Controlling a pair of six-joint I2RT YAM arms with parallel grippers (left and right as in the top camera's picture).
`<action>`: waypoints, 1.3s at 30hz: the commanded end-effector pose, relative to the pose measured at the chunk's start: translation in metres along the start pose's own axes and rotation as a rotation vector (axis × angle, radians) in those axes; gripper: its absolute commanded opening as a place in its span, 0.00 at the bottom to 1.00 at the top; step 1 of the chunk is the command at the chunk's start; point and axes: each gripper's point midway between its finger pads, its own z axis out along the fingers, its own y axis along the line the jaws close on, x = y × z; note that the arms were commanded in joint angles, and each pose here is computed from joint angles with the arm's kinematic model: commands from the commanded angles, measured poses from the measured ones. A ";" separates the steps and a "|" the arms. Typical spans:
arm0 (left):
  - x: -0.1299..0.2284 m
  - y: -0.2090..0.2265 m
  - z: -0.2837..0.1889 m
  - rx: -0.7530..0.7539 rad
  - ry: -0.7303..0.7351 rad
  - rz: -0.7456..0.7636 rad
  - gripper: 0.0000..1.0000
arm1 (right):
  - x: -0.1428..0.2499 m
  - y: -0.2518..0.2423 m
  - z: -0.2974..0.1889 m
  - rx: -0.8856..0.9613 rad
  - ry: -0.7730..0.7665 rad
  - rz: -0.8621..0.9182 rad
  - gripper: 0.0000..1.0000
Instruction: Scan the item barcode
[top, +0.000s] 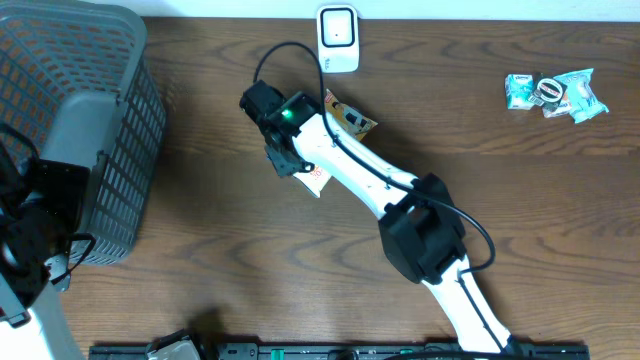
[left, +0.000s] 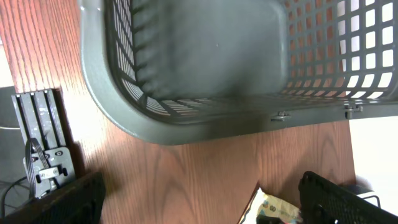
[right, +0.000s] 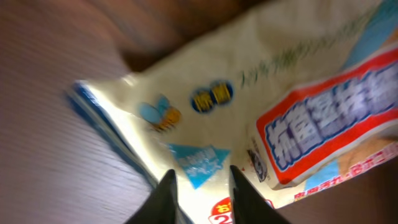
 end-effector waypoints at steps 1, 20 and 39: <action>0.003 0.010 -0.002 -0.041 0.012 -0.004 0.98 | 0.008 -0.022 0.015 0.098 0.041 0.028 0.18; 0.003 0.010 -0.002 -0.041 0.012 -0.004 0.97 | 0.032 -0.104 -0.029 0.395 0.109 0.110 0.21; 0.003 0.010 -0.002 -0.041 0.012 -0.004 0.98 | -0.062 -0.008 0.010 -0.053 -0.210 0.078 0.36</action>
